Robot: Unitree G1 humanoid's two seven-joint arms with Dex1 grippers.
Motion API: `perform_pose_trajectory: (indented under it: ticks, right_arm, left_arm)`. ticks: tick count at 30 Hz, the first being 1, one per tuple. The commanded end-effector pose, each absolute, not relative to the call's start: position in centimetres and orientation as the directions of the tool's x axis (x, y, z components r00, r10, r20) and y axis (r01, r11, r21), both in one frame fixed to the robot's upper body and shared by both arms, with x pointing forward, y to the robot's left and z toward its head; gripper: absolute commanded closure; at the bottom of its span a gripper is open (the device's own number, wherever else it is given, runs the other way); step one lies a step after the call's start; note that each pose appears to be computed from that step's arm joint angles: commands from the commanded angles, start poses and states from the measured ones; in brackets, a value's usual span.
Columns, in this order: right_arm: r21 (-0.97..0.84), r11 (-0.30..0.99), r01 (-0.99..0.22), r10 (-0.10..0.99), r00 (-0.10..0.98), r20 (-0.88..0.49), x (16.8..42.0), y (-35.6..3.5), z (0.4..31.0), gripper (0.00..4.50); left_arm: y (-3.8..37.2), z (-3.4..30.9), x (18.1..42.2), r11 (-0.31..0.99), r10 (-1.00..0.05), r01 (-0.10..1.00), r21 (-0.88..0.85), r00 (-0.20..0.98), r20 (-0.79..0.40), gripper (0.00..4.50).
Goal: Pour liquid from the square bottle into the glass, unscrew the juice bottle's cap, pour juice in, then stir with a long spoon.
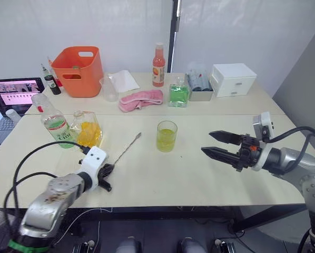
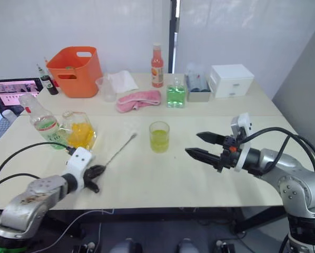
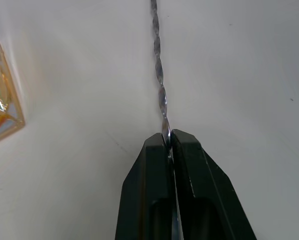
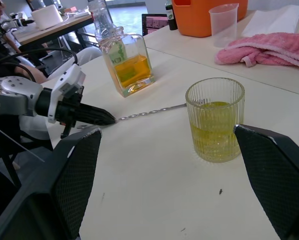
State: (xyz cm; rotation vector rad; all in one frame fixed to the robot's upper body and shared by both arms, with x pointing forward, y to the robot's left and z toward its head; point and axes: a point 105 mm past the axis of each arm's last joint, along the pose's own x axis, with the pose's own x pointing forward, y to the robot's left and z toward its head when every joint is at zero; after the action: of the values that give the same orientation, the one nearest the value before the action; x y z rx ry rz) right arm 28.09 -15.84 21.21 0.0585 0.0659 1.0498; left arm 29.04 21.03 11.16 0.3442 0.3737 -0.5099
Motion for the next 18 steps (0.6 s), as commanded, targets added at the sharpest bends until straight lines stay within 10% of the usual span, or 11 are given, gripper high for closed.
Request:
perform_pose_trajectory:
  ticks: [1,18]
  right_arm:
    - [0.03,0.502,-0.865,0.865,0.502,0.006,28.0,-15.7,22.1,0.0]
    - [0.019,0.538,-0.843,0.843,0.538,0.0,28.2,-15.4,21.6,0.0]
  left_arm:
    - [21.9,13.8,27.5,0.66,-0.55,0.675,0.331,0.734,-0.399,4.45]
    - [22.8,9.5,27.3,0.273,-0.674,0.883,0.381,0.458,-0.579,4.45]
